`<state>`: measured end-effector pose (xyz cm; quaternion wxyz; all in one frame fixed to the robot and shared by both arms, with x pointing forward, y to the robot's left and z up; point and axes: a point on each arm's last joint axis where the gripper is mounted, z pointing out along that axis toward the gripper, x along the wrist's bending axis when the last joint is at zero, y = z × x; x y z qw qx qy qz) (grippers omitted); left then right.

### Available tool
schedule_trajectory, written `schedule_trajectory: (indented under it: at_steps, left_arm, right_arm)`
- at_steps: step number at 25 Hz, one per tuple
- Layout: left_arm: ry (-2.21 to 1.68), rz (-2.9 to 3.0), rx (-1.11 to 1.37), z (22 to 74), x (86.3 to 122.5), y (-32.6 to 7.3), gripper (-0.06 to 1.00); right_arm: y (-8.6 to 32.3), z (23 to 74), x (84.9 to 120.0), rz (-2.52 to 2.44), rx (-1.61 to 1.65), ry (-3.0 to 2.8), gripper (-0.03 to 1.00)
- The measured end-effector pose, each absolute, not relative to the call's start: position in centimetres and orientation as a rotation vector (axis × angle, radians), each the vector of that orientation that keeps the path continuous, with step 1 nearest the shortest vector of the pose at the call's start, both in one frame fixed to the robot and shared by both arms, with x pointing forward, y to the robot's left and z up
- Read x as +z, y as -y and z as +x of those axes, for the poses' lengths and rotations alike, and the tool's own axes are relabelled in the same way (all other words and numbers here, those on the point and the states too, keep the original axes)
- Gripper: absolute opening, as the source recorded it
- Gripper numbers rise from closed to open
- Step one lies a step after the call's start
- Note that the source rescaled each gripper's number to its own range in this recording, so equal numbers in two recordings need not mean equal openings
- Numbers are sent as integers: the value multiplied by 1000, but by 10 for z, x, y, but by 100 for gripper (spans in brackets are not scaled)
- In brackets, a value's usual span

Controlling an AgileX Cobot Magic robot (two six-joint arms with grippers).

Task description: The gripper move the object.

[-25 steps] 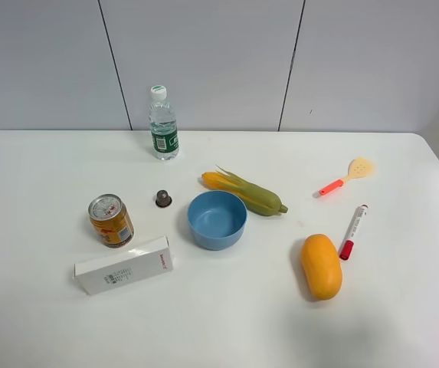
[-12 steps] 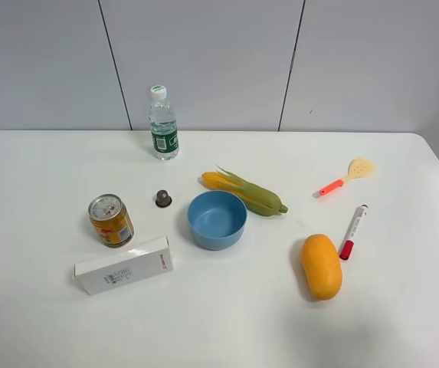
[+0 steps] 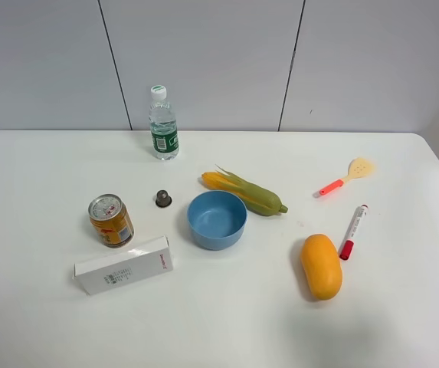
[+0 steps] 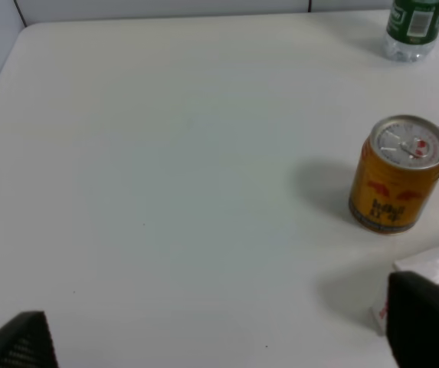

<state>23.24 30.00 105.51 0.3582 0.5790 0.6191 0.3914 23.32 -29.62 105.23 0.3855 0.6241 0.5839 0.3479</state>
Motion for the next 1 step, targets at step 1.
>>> schedule_trajectory:
  at_steps: [1]
  left_arm:
    - [-1597,1494,1010,232,1055,-300,100]
  right_arm:
    - [296,233,1052,1589,886,-1487,100]
